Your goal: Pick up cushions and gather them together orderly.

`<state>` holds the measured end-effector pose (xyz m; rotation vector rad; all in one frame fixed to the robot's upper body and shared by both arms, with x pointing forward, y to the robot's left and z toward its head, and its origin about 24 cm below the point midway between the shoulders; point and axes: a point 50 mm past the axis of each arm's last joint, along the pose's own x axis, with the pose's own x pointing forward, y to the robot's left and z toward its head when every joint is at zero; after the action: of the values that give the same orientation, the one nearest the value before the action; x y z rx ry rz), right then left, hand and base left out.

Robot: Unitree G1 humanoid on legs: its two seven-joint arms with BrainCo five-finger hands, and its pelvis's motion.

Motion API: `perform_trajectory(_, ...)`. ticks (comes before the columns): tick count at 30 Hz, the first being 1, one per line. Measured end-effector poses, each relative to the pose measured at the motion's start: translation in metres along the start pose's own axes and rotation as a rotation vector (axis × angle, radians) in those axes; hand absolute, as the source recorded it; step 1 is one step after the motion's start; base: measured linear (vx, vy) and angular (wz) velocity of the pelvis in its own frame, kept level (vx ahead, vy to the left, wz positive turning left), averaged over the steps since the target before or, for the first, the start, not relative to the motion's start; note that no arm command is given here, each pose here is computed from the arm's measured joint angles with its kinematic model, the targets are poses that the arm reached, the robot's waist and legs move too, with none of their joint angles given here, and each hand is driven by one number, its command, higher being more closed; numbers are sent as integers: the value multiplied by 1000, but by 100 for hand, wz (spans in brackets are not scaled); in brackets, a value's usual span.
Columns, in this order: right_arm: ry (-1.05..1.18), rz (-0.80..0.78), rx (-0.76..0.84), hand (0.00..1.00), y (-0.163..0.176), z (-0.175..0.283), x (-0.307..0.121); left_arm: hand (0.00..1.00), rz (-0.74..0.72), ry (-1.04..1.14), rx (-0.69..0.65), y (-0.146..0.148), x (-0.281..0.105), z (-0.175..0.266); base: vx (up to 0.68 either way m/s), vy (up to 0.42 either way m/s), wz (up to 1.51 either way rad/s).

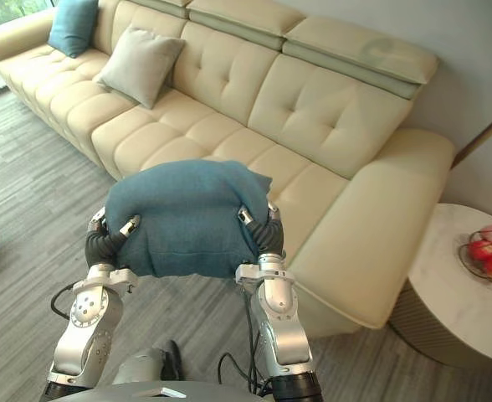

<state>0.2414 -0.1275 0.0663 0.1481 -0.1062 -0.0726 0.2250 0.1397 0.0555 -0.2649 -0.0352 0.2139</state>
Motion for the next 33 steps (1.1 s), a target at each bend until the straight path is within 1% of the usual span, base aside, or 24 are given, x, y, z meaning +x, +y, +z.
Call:
perform_trajectory(2, 59, 9, 3, 100, 3, -14, 4, 100, 22, 17, 30, 8, 2, -4, 193, 330, -9)
perform_trajectory(5, 81, 13, 10, 100, 5, -18, 3, 100, 40, 39, 42, 13, 1, -9, 176, 168, 19)
perform_trajectory(13, 78, 12, 36, 100, 2, -17, 3, 100, 4, 50, 51, 11, 0, -12, 273, 45, 1)
perform_trajectory(17, 14, 11, 32, 100, -4, -1, -4, 100, -39, 41, 66, 5, 0, -11, 472, -94, 26)
perform_trajectory(20, -2, 5, 34, 100, -7, 4, -8, 100, -55, 33, 52, -1, 0, -9, 515, -212, 19)
perform_trajectory(23, -43, 15, -9, 100, -16, 15, -12, 100, -87, 24, 33, -8, 0, -7, 503, -182, 21)
perform_trajectory(25, -70, -7, -15, 100, -26, 23, -18, 100, -131, 36, 9, -17, -3, -9, 453, -66, -6)
perform_trajectory(29, -87, -33, -15, 100, -31, 27, -19, 100, -148, 40, -14, -22, -5, -10, 331, 34, -55)
perform_trajectory(33, -58, -42, -17, 100, -33, 21, -24, 100, -143, 75, -21, -19, -14, -16, 218, 181, -115)
